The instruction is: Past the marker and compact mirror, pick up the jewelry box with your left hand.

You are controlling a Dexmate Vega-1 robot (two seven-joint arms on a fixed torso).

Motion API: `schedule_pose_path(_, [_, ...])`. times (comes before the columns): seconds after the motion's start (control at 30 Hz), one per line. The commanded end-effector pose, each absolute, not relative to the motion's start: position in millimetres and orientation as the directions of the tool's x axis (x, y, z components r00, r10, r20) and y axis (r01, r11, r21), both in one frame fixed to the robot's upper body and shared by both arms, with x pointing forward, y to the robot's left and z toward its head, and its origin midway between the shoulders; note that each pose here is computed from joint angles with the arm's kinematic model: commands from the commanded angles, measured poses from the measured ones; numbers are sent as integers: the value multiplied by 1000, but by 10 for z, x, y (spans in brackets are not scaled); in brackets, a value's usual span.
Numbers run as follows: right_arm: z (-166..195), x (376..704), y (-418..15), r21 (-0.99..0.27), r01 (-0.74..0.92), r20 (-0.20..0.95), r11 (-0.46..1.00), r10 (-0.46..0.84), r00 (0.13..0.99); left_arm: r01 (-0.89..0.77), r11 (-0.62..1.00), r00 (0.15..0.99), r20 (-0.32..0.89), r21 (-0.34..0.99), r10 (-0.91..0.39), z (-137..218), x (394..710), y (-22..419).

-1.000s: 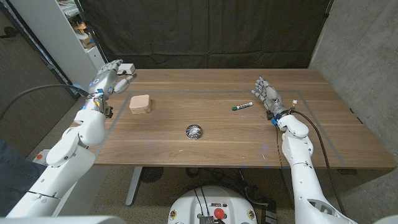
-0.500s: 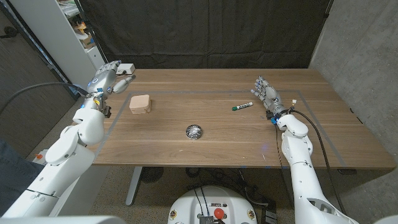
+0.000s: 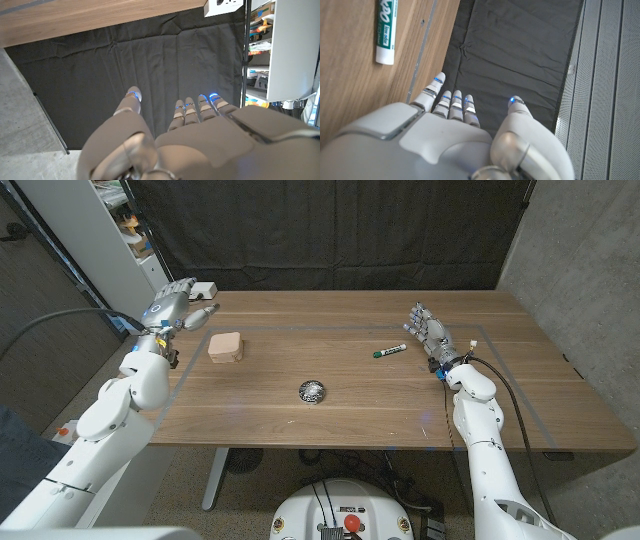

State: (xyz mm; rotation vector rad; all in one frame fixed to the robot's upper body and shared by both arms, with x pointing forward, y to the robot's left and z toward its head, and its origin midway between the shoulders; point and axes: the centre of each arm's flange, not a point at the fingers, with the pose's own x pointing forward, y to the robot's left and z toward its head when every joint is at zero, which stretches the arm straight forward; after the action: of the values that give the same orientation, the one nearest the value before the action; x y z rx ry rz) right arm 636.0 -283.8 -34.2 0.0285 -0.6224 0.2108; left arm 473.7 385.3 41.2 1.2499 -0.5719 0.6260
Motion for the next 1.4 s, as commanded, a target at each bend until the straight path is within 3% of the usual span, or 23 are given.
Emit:
schedule_pose_path(0.03, [-358,6339,-2856,-33,-199,577,980,181,797,-678,160,735,663,718,141,472,4814,3843])
schedule_pose_path(1.4, [-309,6377,-2825,-39,-187,577,982,174,798,-548,61,826,528,834,198,656,5070,3882])
